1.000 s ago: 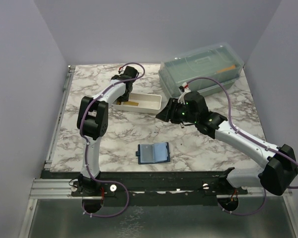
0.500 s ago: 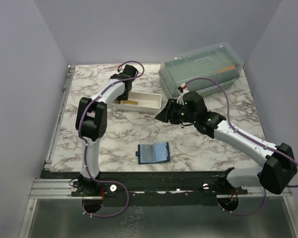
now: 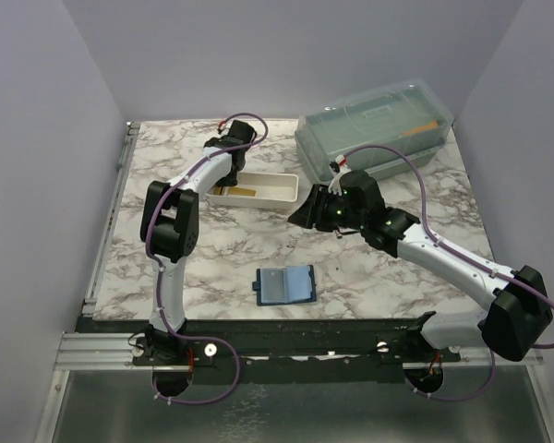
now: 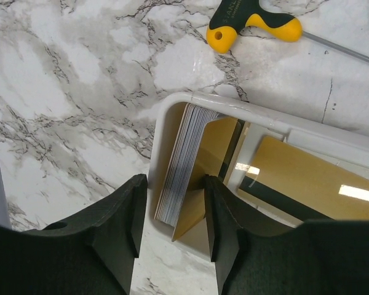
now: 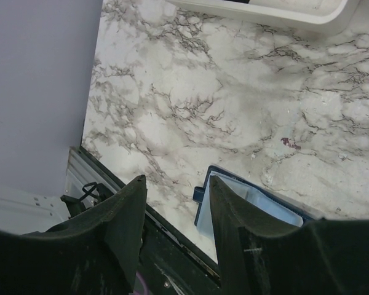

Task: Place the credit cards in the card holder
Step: Pick up the credit card from the storage box.

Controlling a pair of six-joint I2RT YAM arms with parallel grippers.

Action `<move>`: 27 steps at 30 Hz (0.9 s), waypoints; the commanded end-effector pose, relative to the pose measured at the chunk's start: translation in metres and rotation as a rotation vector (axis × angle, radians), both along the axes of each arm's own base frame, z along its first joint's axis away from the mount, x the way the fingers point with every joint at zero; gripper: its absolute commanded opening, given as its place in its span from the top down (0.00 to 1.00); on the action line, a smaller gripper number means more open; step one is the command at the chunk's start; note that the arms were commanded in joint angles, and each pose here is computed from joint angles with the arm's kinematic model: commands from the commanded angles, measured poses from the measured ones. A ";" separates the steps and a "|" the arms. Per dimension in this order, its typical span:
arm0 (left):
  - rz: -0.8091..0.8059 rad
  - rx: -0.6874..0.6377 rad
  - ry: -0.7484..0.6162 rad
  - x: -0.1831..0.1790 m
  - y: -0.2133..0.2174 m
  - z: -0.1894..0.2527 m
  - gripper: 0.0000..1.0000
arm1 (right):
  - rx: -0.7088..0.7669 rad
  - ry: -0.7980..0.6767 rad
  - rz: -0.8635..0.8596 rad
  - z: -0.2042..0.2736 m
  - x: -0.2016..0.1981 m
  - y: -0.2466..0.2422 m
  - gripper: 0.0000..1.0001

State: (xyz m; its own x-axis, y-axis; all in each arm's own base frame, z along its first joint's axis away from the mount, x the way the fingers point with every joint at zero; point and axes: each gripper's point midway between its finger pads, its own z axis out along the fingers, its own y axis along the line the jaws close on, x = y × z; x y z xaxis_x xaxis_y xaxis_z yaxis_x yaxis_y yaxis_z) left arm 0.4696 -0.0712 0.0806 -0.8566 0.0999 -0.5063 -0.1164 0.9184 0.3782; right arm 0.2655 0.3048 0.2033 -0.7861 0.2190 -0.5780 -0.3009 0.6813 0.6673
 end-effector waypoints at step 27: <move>-0.026 -0.082 -0.091 -0.007 -0.021 0.051 0.91 | 0.010 0.024 0.026 -0.004 -0.008 -0.001 0.53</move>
State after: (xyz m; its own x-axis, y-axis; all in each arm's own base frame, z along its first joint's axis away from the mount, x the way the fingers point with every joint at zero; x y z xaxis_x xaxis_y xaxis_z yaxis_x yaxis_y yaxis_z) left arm 0.4662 -0.0868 0.0960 -0.8385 0.1154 -0.5326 -0.1026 0.9264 0.3622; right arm 0.2612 0.3057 0.1997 -0.7982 0.2061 -0.5660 -0.3032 0.6745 0.6732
